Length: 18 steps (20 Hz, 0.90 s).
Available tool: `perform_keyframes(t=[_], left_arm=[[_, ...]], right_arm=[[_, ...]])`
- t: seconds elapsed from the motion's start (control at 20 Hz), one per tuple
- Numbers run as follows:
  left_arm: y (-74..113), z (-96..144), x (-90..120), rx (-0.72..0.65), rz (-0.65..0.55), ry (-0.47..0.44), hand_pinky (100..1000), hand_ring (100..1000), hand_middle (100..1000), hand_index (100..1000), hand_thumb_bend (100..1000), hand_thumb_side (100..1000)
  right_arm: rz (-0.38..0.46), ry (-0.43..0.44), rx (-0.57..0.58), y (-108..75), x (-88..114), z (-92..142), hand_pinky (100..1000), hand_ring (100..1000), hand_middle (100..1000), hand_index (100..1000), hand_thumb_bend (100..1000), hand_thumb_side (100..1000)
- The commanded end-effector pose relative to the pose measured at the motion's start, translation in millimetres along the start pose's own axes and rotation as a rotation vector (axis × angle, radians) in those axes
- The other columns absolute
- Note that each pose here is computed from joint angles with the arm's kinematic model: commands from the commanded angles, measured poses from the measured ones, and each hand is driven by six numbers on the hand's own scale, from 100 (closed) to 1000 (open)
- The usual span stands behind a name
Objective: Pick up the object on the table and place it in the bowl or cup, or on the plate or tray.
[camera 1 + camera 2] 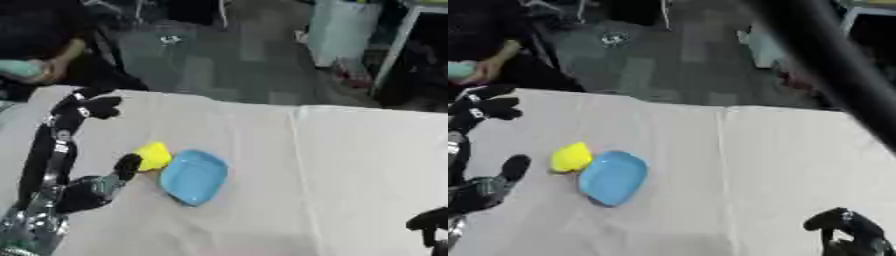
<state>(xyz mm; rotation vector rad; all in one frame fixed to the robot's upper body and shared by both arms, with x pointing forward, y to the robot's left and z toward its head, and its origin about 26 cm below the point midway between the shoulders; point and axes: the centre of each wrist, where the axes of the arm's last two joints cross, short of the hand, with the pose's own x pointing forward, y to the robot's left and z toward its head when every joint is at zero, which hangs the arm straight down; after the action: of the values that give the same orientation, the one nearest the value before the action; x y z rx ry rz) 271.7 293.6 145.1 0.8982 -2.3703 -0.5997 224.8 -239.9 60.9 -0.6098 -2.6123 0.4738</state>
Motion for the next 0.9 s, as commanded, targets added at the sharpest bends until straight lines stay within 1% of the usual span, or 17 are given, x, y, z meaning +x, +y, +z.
perform_keyframes(t=[0.05, 0.45, 0.6, 0.75, 0.9], left_arm=[[4.7, -5, 2, 0.008, -0.007, -0.024, 595, 632, 795, 794, 431, 849], [4.9, -5, 2, 0.006, -0.009, -0.022, 595, 633, 795, 794, 432, 850], [6.4, -6, 1, 0.006, -0.023, -0.004, 595, 633, 797, 796, 430, 854], [12.0, -10, -1, 0.015, -0.070, 0.030, 598, 636, 799, 797, 428, 857], [21.1, -14, -4, -0.015, -0.141, 0.056, 601, 641, 801, 797, 424, 862]], right_arm=[[-0.008, -0.026, -0.029, -0.9, 2, -2, 151, 414, 449, 136, 100, 971], [-0.006, -0.026, -0.031, -1.3, 2, -2, 151, 414, 450, 138, 100, 972], [-0.004, -0.024, -0.033, -2.1, 2, -2, 152, 414, 450, 139, 100, 971], [0.005, -0.019, -0.045, -4.6, 0, -2, 154, 414, 450, 145, 100, 968], [0.012, -0.016, -0.049, -6.8, -1, -1, 153, 414, 450, 143, 100, 969]])
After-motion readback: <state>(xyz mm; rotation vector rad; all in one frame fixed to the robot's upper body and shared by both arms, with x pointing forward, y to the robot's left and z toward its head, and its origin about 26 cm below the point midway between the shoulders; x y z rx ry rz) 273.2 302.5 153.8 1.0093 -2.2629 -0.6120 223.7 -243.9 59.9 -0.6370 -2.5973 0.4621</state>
